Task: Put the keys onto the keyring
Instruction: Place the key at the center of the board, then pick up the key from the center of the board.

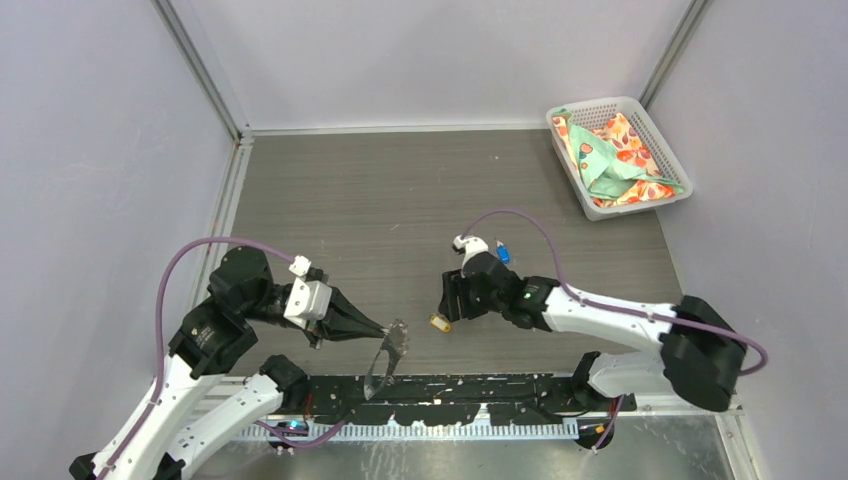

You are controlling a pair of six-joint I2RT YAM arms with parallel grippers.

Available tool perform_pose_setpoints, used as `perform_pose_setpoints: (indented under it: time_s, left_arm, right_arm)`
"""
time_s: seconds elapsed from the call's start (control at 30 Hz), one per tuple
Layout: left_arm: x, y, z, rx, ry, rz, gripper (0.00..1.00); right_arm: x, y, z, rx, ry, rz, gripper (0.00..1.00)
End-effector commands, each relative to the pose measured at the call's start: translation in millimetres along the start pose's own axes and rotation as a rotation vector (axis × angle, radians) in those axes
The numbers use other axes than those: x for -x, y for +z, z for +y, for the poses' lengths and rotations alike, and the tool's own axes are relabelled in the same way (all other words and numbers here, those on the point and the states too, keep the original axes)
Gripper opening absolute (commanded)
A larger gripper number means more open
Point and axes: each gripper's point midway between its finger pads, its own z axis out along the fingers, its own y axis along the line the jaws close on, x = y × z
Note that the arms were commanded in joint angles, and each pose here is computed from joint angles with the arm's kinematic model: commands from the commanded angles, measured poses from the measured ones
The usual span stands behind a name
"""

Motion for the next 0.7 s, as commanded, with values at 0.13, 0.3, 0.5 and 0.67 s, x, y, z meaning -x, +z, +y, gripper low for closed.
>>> perform_pose_setpoints:
  time_s: [0.13, 0.3, 0.5, 0.67]
  left_arm:
    - [21, -3, 2, 0.023, 0.060, -0.033, 0.00]
    - [20, -4, 2, 0.029, 0.061, -0.029, 0.00]
    - [21, -3, 3, 0.030, 0.057, -0.033, 0.00]
    - [23, -4, 3, 0.036, 0.059, -0.036, 0.00]
  right_arm:
    - [-15, 43, 34, 0.120, -0.065, 0.118, 0.58]
    - [-15, 50, 34, 0.119, -0.052, 0.101, 0.57]
    - [-12, 59, 38, 0.134, -0.065, 0.078, 0.44]
    - [-15, 64, 34, 0.115, -0.068, 0.088, 0.39]
